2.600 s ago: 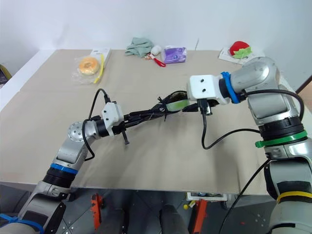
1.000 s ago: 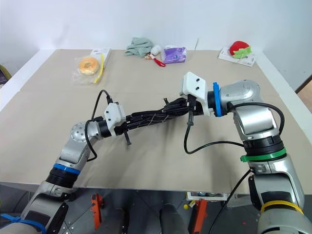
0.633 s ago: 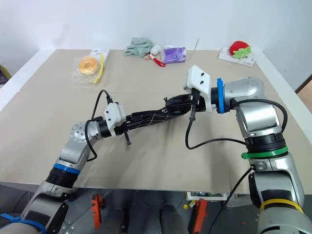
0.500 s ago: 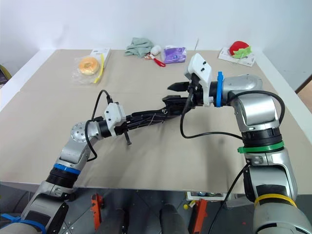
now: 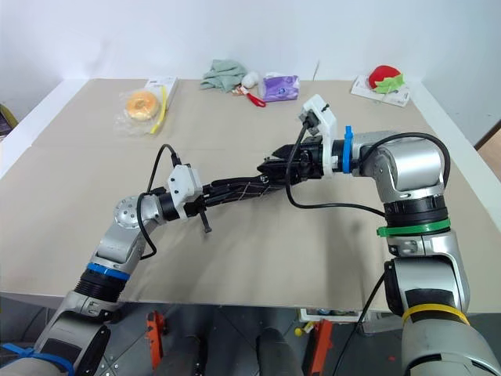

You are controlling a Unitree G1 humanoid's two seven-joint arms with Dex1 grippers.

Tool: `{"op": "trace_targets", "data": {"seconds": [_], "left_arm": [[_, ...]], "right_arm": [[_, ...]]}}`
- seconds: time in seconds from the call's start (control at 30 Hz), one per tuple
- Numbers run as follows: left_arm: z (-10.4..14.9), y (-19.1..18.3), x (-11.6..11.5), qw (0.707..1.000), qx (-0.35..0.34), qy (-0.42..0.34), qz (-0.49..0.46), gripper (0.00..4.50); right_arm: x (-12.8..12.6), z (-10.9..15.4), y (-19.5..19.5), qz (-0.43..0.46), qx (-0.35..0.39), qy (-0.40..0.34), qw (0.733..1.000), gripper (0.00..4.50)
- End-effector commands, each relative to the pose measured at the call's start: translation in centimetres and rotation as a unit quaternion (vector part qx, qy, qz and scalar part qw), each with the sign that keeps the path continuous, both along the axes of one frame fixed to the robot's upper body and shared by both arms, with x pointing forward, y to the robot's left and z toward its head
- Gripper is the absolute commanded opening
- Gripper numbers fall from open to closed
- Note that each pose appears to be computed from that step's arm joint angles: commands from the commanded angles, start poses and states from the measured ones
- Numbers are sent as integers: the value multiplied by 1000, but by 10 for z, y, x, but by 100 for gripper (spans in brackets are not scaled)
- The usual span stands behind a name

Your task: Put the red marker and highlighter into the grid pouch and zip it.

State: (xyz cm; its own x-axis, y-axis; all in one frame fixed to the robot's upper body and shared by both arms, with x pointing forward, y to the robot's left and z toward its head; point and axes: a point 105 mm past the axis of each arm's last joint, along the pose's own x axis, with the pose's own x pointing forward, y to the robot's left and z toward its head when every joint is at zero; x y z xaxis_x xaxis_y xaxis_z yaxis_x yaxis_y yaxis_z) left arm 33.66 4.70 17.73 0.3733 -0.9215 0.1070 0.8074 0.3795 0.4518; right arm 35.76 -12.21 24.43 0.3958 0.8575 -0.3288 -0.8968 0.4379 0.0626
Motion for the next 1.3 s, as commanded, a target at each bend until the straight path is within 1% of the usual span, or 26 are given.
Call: {"op": "trace_targets", "data": {"seconds": [0.03, 0.07, 0.1, 0.13, 0.2, 0.23, 0.33, 0.43, 0.57, 0.67, 0.83, 1.03, 1.17, 1.3], "left_arm": [[14, 2, -2, 1000, -9, -29, 2, 0], [14, 2, -2, 1000, -9, -29, 2, 0], [14, 2, -2, 1000, -10, -30, 2, 0], [14, 1, -2, 1000, -10, -30, 2, 0], [14, 1, -2, 1000, -10, -30, 2, 0], [14, 1, -2, 1000, -10, -30, 2, 0], [14, 1, -1, 999, -10, -30, 1, 0], [14, 1, -1, 999, -9, -31, 1, 0], [14, 1, -2, 999, -9, -31, 0, 0], [14, 1, -2, 999, -9, -31, 0, 0], [14, 1, -2, 999, -9, -30, 2, 0], [13, 2, -2, 1000, -10, -28, 3, 0], [12, 1, -2, 1000, -10, -27, 2, 0], [12, 1, -2, 1000, -10, -27, 1, 0]], "right_arm": [[-7, 16, 3, 19, -6, -29, 999, 288], [-7, 16, 3, 19, -8, -29, 999, 232], [-7, 15, 3, 19, -9, -30, 999, 193], [-7, 15, 3, 20, -10, -30, 999, 137], [-8, 14, 2, 20, -15, -31, 999, 41], [-8, 13, 2, 20, -18, -31, 999, 4], [-7, 11, 0, 19, -25, -35, 999, 4], [-2, 22, 0, 13, -12, -81, 997, 4], [-5, 23, -1, 21, -9, -76, 997, 4], [-4, 33, -8, 8, 5, -84, 996, 4], [12, 49, -46, -82, 15, -115, 990, 4], [26, 51, -97, -185, 9, -126, 975, 4], [28, 52, -122, -224, 9, -128, 966, 4], [26, 53, -126, -226, 12, -130, 965, 4]]}}
